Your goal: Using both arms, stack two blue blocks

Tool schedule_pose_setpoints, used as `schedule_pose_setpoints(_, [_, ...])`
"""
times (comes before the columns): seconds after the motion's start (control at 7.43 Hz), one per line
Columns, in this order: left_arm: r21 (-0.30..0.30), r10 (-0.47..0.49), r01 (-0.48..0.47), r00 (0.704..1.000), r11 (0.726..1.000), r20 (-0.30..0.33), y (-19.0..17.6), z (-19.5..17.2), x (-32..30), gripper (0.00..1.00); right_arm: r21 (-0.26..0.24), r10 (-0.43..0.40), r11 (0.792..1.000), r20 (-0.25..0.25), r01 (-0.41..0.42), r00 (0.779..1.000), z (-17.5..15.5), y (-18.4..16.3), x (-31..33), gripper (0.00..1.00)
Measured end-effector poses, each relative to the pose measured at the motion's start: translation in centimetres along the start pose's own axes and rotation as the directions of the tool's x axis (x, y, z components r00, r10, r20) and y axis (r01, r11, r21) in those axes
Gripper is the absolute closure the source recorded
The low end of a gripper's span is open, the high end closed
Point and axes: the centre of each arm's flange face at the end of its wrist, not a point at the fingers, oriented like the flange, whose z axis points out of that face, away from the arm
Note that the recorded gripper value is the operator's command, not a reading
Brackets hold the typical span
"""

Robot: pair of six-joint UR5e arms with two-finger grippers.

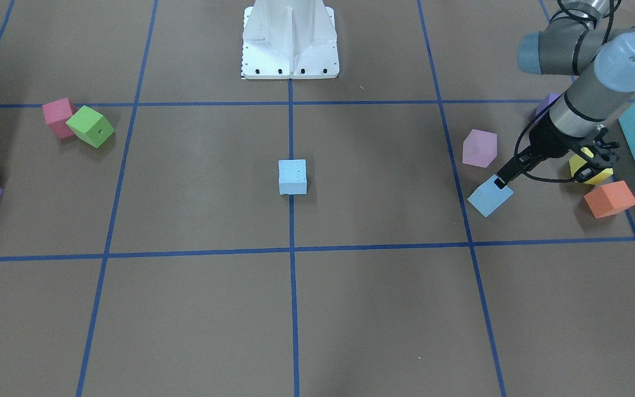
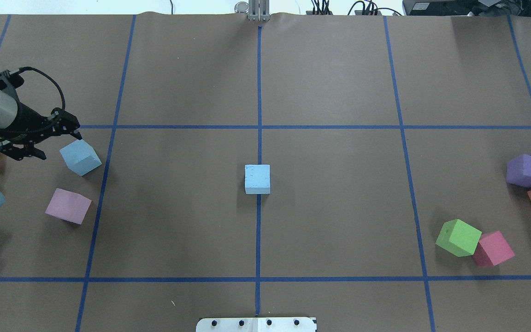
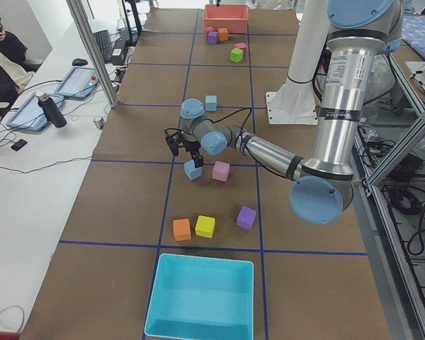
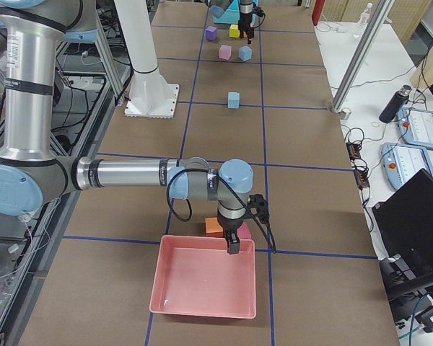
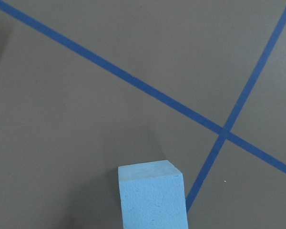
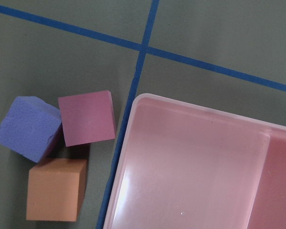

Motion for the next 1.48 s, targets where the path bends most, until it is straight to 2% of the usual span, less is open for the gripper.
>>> schedule_pose_setpoints(0.27, [-0.002,0.009,-0.009,1.000,1.000,0.024,0.8,1.8,0.3,0.02,0.000,0.000,1.000,0.000,0.000,1.000,0.0,0.0,0.0,0.00])
schedule_pose_setpoints(1.48, [0.017,0.038,-0.039,0.997,0.999,0.072,-0.4,6.9,1.4,0.03,-0.004,0.005,1.000,0.002,-0.005,1.000,0.2,0.1,0.2,0.00])
